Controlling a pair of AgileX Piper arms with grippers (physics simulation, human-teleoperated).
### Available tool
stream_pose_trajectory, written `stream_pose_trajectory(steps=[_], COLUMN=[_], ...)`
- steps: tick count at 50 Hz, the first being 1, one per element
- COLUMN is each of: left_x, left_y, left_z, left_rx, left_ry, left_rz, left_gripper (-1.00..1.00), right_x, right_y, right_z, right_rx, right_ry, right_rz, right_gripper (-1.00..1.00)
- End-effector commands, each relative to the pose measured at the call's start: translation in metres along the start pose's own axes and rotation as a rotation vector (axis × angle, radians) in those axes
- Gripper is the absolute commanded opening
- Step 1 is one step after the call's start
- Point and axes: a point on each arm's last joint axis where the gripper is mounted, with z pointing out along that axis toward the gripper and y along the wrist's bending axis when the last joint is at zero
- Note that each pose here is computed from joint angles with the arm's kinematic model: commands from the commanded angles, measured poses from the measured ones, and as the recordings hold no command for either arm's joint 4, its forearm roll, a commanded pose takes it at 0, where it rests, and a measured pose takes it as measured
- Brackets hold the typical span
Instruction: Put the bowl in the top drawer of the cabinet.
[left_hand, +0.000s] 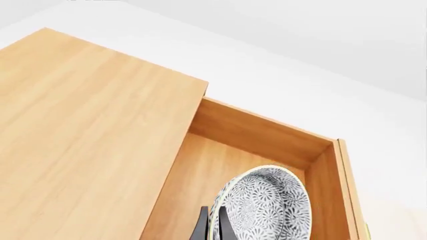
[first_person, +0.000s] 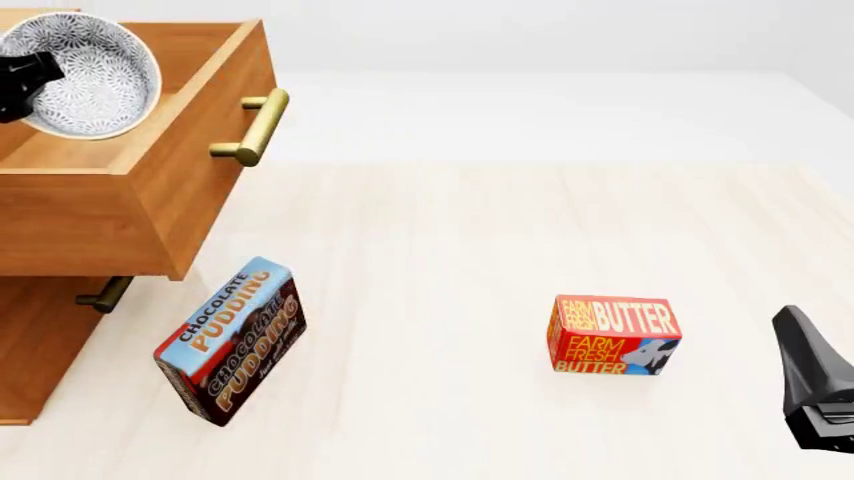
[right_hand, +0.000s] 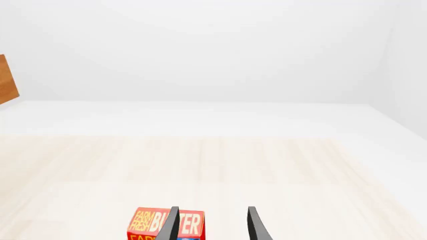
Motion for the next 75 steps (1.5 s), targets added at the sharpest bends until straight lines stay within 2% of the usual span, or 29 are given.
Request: stream_pose_trajectory(steps=[1,21,37,59,60,75], left_x=[0.004,0.013,0.012,0.015,0.015,0.011], left_y=[0.003,0.010,-0.002,0.003,0.003,0.006], left_z=[0.008,0.016,0.014,0.018,0.018,0.013], left_rx=[-0.008,-0.030,0.013,-0.005,-0.005,-0.014], left_ry=[0.008,0.028,0.019,0.032,0.032,0.018], left_rz=[-0.009,-0.006,0.028,0.021,0.020,0.018], left_gripper=[-1.00,-1.00,-1.00,-1.00,1.00,1.00], right_x=[0.000,0.000,0.000,0.000,0.000,0.000], right_y=[0.000,0.000,0.000,0.000,0.000,0.000], right_z=[0.000,0.000,0.000,0.000,0.000,0.000], right_rx=[0.000,0.000,0.000,0.000,0.000,0.000], right_ry=[0.000,0.000,0.000,0.000,0.000,0.000], right_rz=[0.000,0.000,0.000,0.000,0.000,0.000], right_gripper=[1.00,1.00,1.00,1.00,1.00,1.00])
